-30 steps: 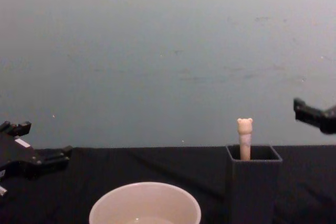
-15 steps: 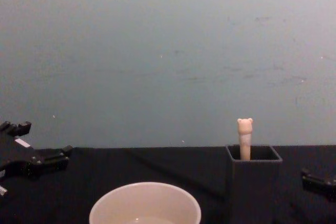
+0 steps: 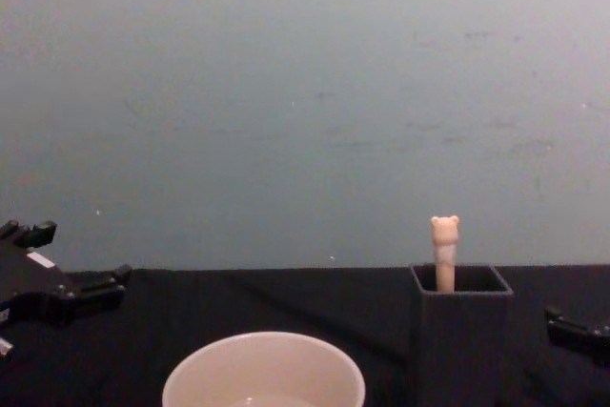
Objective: Pick up the stirring spoon with one hand, stir inside the cup, then place it back in its original position.
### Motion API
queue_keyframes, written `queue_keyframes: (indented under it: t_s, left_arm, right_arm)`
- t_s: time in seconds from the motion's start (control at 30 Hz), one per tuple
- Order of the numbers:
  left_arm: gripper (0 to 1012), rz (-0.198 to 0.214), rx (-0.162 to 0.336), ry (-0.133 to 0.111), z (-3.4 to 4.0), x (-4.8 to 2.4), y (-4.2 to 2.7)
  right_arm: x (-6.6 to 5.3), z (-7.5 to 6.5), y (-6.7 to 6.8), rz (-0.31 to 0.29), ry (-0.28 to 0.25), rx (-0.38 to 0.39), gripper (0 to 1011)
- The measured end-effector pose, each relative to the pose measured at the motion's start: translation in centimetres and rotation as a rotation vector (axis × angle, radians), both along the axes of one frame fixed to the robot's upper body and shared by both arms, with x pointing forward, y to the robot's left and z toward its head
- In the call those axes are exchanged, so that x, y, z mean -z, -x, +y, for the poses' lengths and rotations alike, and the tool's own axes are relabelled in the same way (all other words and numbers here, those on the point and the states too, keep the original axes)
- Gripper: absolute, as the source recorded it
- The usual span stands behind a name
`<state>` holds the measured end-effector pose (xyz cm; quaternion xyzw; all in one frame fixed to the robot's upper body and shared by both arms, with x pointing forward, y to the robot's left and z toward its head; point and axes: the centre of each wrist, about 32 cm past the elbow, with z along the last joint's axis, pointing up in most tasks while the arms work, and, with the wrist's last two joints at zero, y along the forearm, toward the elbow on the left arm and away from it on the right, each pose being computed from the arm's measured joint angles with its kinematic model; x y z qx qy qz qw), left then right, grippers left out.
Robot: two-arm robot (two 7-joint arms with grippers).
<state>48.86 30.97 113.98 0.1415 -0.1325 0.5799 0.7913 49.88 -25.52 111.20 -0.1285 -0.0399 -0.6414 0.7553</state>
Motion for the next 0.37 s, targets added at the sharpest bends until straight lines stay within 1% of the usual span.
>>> queue_keyframes:
  t_s: [0.37]
  left_arm:
    - [1001, 0.0, 0.0, 0.0, 0.0, 0.0, 0.0]
  right_arm:
    - [-0.07, 0.03, -0.03, -0.004, -0.001, 0.0, 1000]
